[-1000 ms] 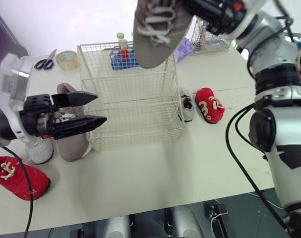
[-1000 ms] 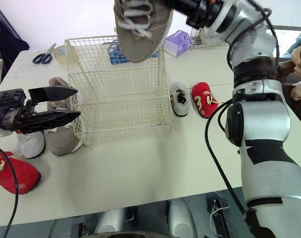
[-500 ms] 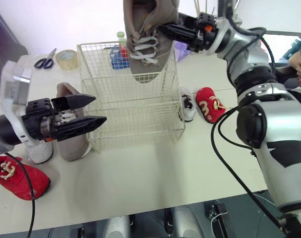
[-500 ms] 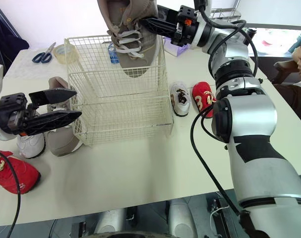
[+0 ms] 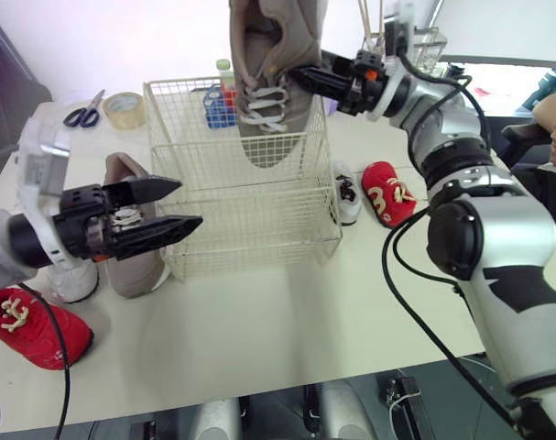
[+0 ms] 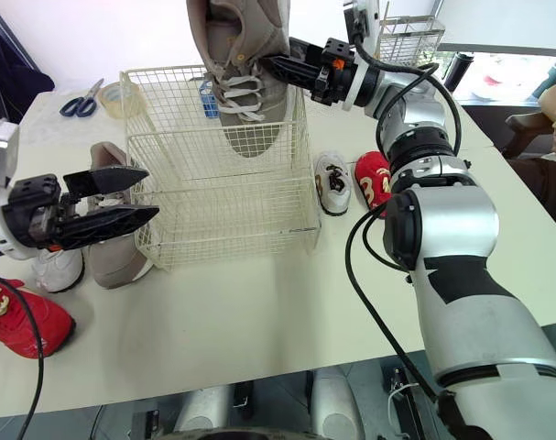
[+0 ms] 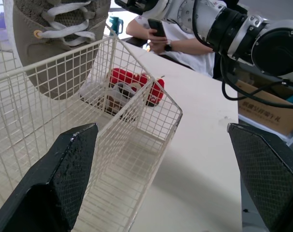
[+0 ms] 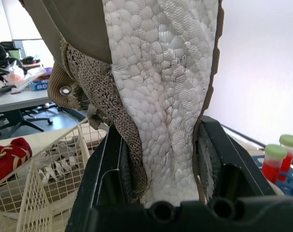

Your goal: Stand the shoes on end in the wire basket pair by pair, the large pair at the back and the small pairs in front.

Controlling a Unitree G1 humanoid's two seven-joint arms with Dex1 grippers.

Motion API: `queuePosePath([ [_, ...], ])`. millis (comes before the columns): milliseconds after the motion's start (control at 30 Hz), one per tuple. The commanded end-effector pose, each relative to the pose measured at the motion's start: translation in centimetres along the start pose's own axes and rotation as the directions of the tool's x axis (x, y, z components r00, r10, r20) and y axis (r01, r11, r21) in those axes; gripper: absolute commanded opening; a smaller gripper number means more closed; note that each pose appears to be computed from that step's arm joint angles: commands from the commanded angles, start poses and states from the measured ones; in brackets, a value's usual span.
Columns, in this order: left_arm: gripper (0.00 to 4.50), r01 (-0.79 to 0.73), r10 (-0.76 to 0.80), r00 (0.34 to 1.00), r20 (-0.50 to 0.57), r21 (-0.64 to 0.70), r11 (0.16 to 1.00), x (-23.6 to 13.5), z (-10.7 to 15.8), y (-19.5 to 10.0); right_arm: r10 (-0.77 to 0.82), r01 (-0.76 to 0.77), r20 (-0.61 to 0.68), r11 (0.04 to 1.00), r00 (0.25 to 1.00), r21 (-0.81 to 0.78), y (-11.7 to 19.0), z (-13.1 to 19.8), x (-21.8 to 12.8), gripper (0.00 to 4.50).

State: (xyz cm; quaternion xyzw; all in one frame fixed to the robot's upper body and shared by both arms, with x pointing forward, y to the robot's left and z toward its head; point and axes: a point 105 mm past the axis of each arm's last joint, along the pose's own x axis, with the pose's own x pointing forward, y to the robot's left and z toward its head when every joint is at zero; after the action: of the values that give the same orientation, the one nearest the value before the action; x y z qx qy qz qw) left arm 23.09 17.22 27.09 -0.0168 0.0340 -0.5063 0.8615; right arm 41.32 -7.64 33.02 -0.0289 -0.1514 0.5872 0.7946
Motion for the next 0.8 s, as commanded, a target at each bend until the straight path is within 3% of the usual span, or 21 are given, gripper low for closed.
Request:
queuePosePath([
  [33,4.47,-0.001,0.001,1.000,0.018,0.045,0.999,0.1,0.7,-0.1,0.029,-0.029,-0.004,1.000,1.000,-0.006,0.4,-0.2,0.3,1.38],
  [233,4.47,0.001,-0.002,1.000,0.014,0.046,0.999,0.3,0.6,-0.1,0.042,-0.042,-0.013,0.999,0.999,0.009,0.7,-0.9,0.6,1.38],
  [367,4.50,0.002,-0.002,1.000,0.014,0.049,0.999,0.4,0.7,-0.1,0.023,-0.023,-0.010,1.000,1.000,-0.011,0.5,-0.7,0.5,3.33],
  [800,4.50,0.001,-0.002,1.000,0.018,0.053,0.999,0.7,0.7,-0.1,0.001,-0.002,-0.013,0.995,1.000,-0.100,-0.1,1.0,-0.6,3.33],
])
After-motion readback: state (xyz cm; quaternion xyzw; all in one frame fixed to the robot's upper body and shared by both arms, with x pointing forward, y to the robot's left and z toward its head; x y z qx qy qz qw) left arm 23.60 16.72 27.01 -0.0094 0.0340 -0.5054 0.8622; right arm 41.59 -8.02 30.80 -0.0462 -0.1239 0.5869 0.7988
